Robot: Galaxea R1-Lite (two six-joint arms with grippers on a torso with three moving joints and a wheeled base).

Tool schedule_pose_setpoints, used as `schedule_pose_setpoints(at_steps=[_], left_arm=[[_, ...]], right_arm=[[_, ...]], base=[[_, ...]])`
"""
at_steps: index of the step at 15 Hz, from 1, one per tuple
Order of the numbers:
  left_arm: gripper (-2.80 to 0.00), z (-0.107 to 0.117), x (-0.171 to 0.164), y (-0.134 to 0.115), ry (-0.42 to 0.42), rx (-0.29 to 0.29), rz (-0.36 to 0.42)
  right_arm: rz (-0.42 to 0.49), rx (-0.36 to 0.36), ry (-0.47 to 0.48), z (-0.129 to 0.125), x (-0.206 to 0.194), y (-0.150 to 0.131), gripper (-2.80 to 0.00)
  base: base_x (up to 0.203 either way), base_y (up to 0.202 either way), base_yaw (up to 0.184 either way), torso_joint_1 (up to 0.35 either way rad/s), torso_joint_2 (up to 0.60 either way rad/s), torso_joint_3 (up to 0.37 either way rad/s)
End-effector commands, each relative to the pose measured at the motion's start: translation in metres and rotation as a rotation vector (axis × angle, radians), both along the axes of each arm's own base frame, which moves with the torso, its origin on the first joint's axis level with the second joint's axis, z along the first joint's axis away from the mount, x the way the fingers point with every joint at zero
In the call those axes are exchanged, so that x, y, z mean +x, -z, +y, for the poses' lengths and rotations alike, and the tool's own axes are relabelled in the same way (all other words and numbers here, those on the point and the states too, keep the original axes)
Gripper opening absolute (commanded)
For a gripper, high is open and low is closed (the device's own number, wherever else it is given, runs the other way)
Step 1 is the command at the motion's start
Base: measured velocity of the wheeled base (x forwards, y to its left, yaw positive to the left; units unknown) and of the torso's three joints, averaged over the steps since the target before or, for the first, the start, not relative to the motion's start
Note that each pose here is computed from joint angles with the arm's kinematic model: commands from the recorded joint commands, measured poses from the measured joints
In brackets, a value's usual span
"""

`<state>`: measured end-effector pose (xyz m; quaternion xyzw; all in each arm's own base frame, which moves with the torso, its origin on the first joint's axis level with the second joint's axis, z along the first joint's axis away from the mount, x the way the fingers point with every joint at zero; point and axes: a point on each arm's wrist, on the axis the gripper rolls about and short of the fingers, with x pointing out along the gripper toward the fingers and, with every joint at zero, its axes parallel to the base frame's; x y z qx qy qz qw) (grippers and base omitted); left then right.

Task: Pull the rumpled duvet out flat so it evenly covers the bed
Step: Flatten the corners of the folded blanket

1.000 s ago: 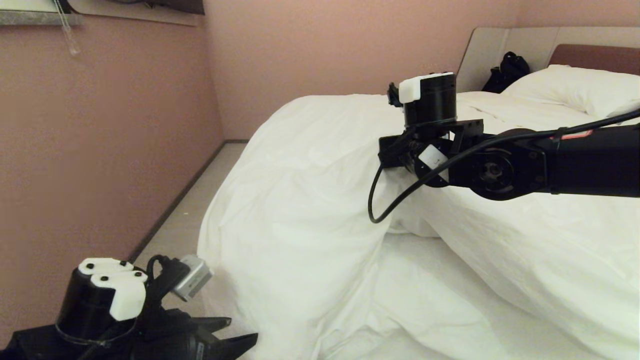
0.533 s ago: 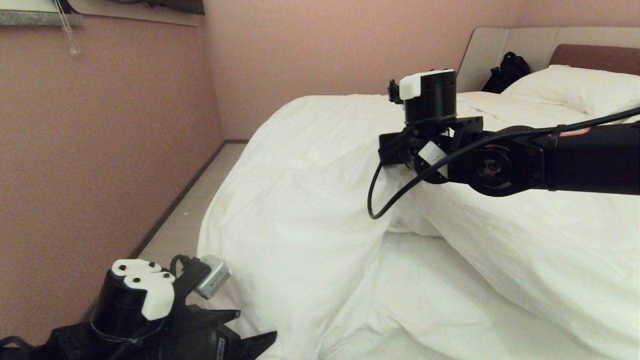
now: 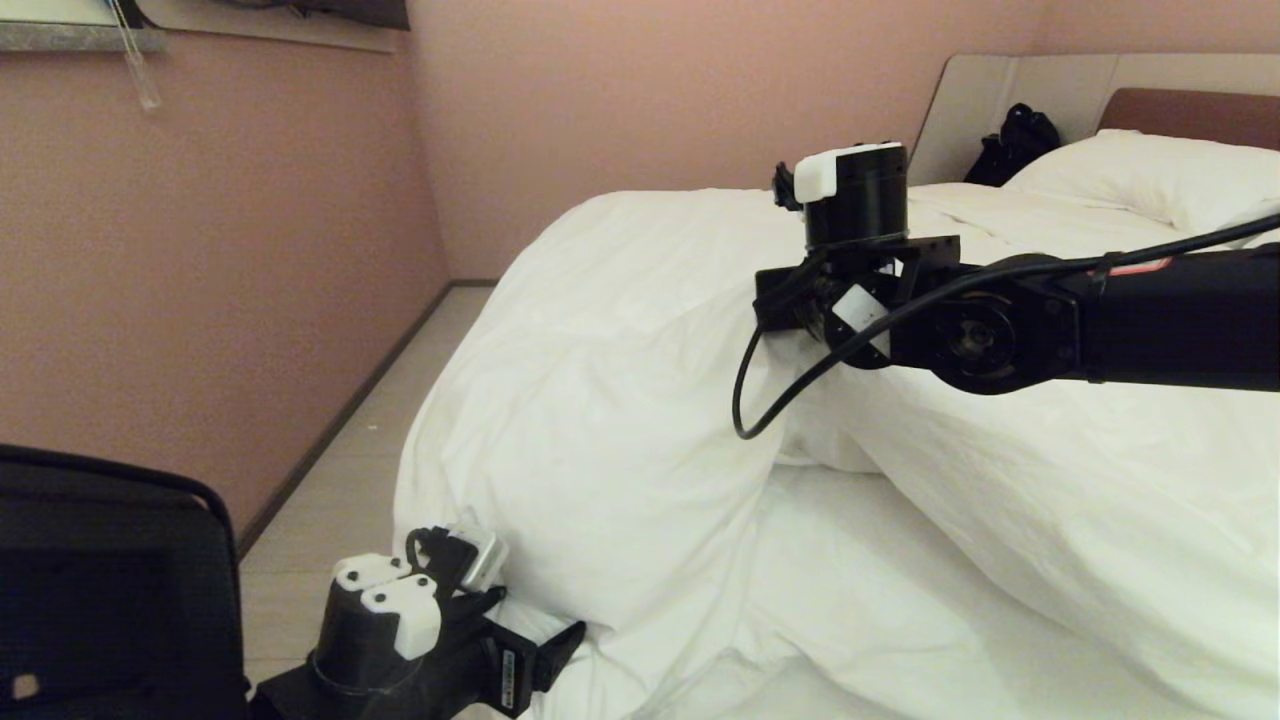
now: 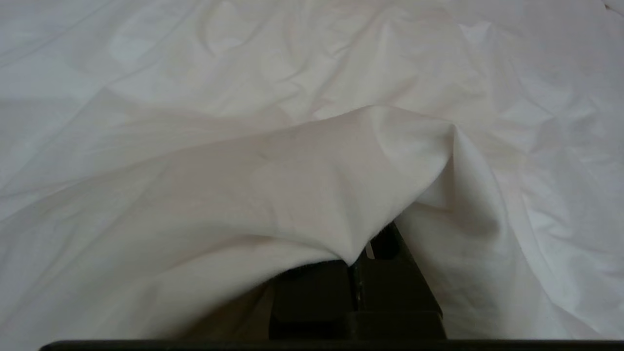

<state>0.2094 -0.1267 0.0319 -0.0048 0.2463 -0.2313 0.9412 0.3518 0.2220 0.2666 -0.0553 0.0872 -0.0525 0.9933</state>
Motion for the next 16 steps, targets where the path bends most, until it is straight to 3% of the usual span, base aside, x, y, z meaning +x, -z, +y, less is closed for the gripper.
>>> schedule_pose_setpoints(at_steps=[1,2,3,9,16], left_arm=[[0.0,0.0,0.001,0.014,-0.01,-0.006,-0.008],[0.0,0.0,0.001,0.012,-0.011,-0.015,-0.018],[-2.8,0.0,0.001,0.011,-0.013,-0.018,-0.021],[-2.8,0.003,-0.004,-0.013,-0.024,-0.061,-0.1],[-2.8,0.027,-0.034,-0.112,-0.071,-0.206,-0.346]], right_arm=[[0.001,-0.001,0.004,0.0,0.0,0.001,-2.8],[0.002,-0.001,0.004,0.001,0.001,0.001,-2.8],[0.003,-0.002,0.004,0.001,0.001,0.002,-2.8],[0.007,-0.004,0.004,0.001,0.002,0.004,-2.8],[0.018,0.003,0.009,0.001,0.002,0.008,-2.8]], base=[[0.0,0.0,0.0,0.0,0.0,0.0],[0.0,0.0,0.0,0.0,0.0,0.0],[0.0,0.0,0.0,0.0,0.0,0.0],[0.0,0.0,0.0,0.0,0.0,0.0],[0.0,0.0,0.0,0.0,0.0,0.0]])
